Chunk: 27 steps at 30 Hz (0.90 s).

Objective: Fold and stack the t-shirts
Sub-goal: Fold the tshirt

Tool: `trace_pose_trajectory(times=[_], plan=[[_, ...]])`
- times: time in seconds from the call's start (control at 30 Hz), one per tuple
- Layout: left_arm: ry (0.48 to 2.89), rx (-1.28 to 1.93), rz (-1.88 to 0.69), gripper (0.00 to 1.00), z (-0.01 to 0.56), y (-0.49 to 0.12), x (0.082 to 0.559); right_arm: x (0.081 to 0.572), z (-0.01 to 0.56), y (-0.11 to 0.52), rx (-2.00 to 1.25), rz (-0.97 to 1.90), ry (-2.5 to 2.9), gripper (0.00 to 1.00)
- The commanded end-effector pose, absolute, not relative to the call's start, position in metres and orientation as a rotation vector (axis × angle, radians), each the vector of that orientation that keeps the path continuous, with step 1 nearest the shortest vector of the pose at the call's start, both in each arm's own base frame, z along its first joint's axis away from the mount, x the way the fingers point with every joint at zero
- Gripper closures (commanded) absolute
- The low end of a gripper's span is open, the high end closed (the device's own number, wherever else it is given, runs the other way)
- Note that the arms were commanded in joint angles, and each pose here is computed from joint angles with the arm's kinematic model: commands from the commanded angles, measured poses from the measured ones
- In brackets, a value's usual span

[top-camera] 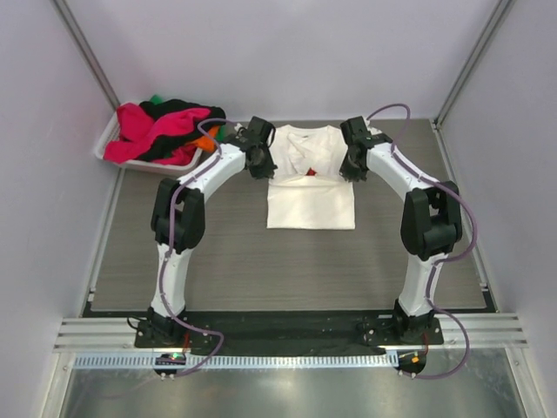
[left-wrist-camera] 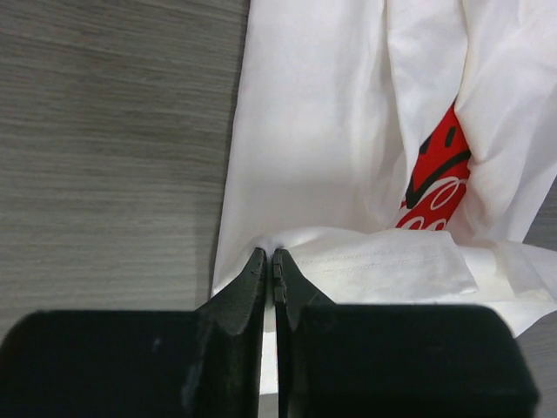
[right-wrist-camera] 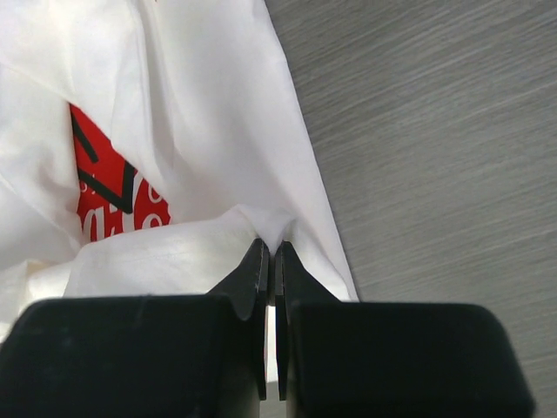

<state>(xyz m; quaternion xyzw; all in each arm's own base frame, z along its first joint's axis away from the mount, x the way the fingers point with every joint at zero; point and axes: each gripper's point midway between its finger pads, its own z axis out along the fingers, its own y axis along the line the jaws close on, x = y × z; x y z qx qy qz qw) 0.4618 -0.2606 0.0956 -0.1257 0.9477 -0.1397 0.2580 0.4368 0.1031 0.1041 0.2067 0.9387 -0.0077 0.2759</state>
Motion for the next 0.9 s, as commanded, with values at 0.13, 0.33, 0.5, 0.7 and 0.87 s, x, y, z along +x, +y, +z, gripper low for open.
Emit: trace_pose_trajectory(times=[0.13, 0.33, 0.5, 0.7, 0.87], plan=[[2.623, -0.333, -0.358, 0.88, 0.075, -0.245, 0.489, 0.474, 0.093, 0.086, 0.558, -0.086, 2.498, 0.99], [2.69, -0.416, -0.418, 0.33, 0.057, -0.238, 0.511, 0.515, 0.082, 0.088, 0.527, -0.019, 2.504, 0.35], [2.579, -0.448, -0.432, 0.27, 0.12, -0.218, 0.522, 0.525, 0.135, 0.082, 0.488, 0.053, 2.426, 0.25], [2.468, -0.412, -0.532, 0.33, 0.149, -0.22, 0.478, 0.472, 0.147, 0.112, 0.405, 0.263, 2.425, 0.29], [2.529, -0.406, -0.582, 0.35, 0.099, -0.235, 0.423, 0.437, 0.124, 0.186, 0.179, 0.398, 2.523, 0.32]])
